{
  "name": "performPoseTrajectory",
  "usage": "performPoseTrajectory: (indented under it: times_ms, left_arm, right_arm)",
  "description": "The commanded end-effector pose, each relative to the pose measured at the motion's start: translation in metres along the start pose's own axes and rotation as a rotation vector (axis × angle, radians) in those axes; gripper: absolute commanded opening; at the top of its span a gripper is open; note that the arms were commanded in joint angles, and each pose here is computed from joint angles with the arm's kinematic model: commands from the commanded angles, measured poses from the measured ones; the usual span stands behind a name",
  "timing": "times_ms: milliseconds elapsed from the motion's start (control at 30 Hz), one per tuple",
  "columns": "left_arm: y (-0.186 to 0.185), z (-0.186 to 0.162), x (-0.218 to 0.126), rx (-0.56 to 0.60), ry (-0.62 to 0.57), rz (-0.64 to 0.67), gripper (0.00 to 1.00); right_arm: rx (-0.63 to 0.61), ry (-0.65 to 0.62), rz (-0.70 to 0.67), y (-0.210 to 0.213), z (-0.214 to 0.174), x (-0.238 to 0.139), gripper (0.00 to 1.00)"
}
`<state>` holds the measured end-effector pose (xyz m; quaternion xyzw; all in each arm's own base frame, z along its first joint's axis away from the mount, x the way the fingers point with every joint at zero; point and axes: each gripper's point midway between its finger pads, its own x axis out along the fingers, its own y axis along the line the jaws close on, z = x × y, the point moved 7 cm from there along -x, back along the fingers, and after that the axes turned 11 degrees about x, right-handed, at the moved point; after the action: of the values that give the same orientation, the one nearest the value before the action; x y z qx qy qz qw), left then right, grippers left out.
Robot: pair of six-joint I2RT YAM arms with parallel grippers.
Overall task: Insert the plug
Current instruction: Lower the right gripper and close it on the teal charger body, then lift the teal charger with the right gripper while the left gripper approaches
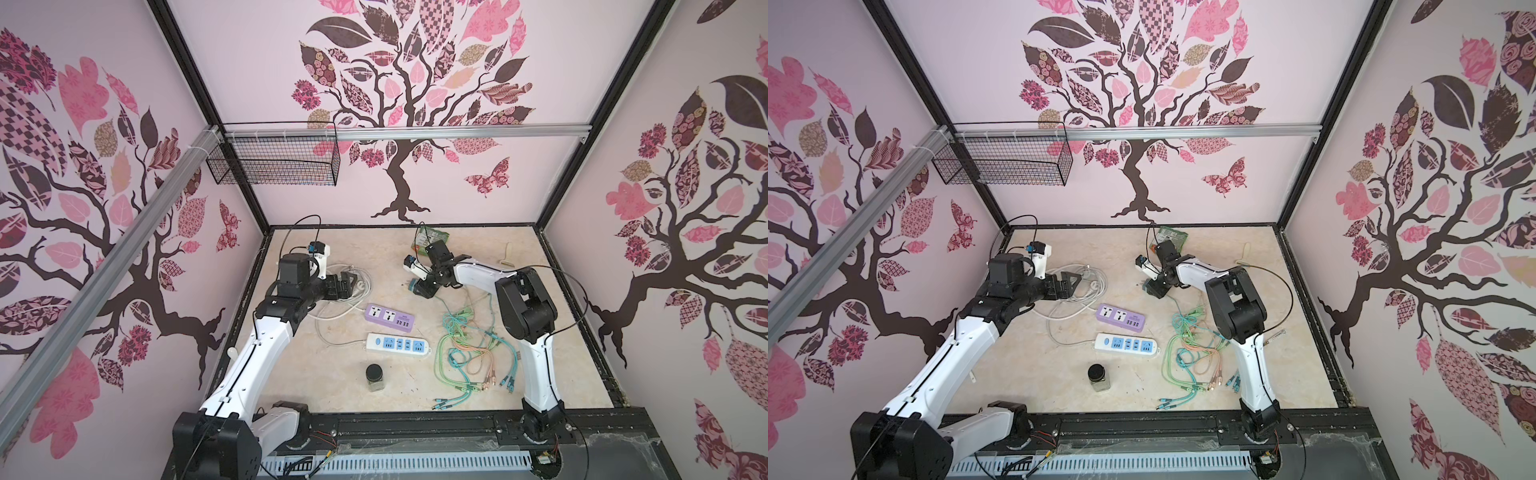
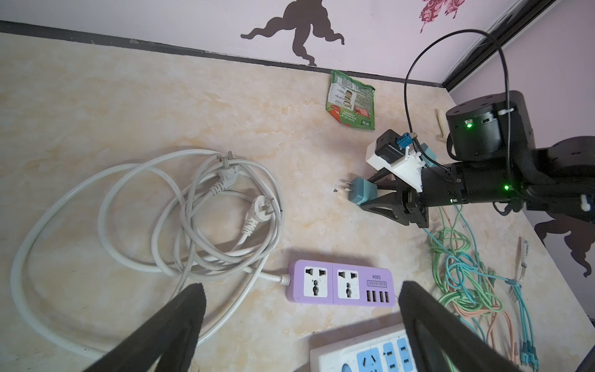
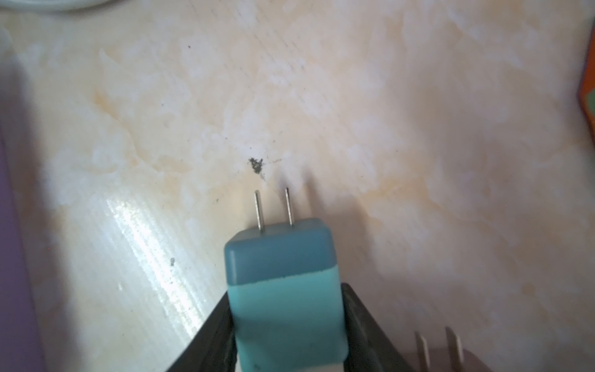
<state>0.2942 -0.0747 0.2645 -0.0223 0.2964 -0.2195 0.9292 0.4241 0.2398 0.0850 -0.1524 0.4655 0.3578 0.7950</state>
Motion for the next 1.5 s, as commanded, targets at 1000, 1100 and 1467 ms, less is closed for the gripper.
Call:
performPoseTrajectory:
  times_ms: [1000, 1100, 1467]
  left_arm:
    - [-0.02, 0.01, -0.005, -0.075, -0.023, -0.19, 0.96]
    - [-0.025, 0.016, -0.009, -0.084, -0.039, -0.233, 0.96]
    - [-0.042, 0.033, -0.014, -0.163, -0.067, -0.416, 0.95]
  right_arm:
    - [0.168, -0.435, 0.049, 0.043, 0.021, -0.143, 0.27]
    - [0.177, -0.486, 0.061, 0.05, 0.018, -0.163, 0.28]
    - [0.186, -0.644, 0.124, 0.079, 0.001, -0.227, 0.33]
